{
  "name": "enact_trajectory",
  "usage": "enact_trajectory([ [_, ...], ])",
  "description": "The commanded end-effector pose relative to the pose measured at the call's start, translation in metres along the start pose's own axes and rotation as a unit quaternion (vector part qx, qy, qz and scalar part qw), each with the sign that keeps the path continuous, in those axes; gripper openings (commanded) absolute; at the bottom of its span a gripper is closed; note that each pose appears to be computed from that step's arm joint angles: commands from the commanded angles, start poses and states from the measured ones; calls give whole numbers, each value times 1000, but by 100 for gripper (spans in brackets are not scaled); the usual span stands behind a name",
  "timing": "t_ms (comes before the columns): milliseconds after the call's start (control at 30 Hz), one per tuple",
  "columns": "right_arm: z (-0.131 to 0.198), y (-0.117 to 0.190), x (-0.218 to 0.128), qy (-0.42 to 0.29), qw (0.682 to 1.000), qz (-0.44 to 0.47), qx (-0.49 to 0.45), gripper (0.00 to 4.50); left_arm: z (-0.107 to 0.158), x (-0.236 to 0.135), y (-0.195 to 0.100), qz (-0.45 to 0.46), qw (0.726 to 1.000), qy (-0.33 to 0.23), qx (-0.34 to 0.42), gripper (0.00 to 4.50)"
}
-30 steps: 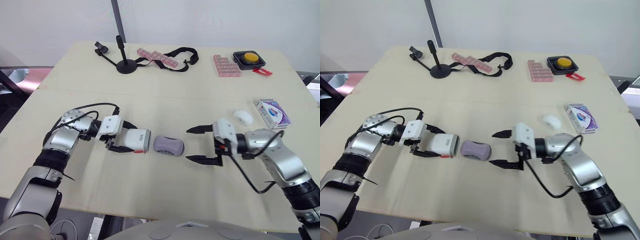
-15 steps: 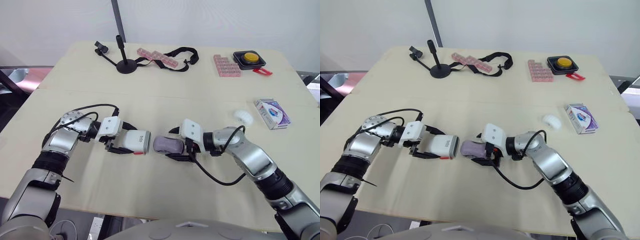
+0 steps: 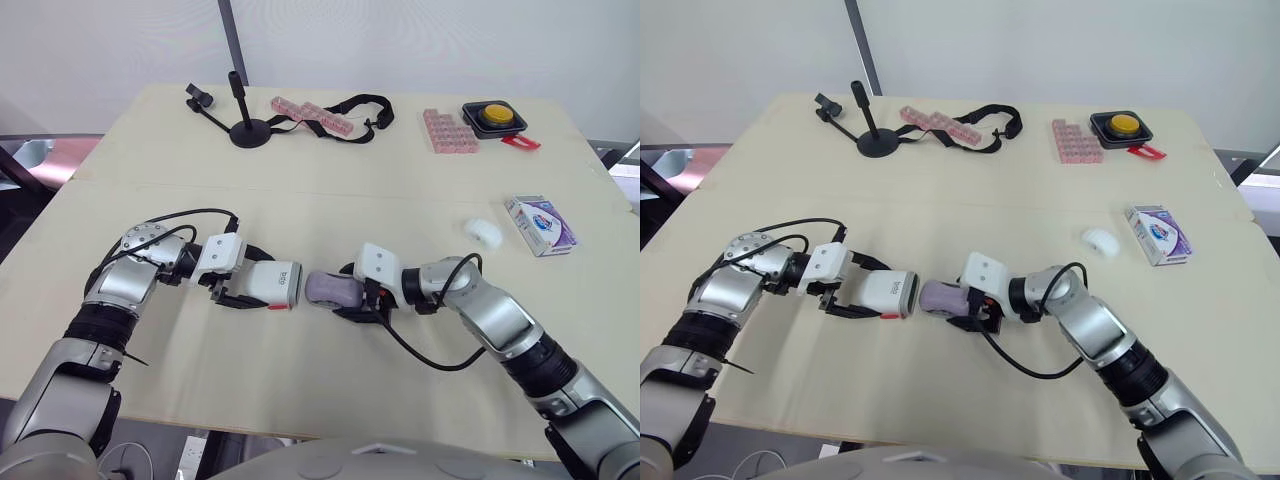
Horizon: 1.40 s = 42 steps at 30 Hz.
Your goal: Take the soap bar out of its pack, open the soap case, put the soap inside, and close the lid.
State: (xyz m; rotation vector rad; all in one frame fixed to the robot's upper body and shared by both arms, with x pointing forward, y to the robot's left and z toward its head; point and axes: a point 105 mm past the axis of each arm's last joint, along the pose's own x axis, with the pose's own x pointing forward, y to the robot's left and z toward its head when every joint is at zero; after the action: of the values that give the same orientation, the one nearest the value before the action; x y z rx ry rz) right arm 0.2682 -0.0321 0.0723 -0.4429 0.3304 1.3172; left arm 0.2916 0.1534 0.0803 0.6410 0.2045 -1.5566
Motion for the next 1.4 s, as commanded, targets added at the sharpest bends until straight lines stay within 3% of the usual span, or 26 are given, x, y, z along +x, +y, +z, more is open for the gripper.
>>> enact_trajectory([
  [33,-7,-1,-2,13,1000,-1,6,271,4,-2,1,6,1000,0,11,348],
  [367,3,-9,-23,1,1000,-9,-19,256,8,5,5,8,1000,-7,12,348],
  [667,-7,-11,-56,45,999,1,-29,256,22,22,14,-2,999,-31,17,348],
  [1400,12,-8,-48,36,998,13,-43,256,42,49,25,-30,997,-39,60,348],
])
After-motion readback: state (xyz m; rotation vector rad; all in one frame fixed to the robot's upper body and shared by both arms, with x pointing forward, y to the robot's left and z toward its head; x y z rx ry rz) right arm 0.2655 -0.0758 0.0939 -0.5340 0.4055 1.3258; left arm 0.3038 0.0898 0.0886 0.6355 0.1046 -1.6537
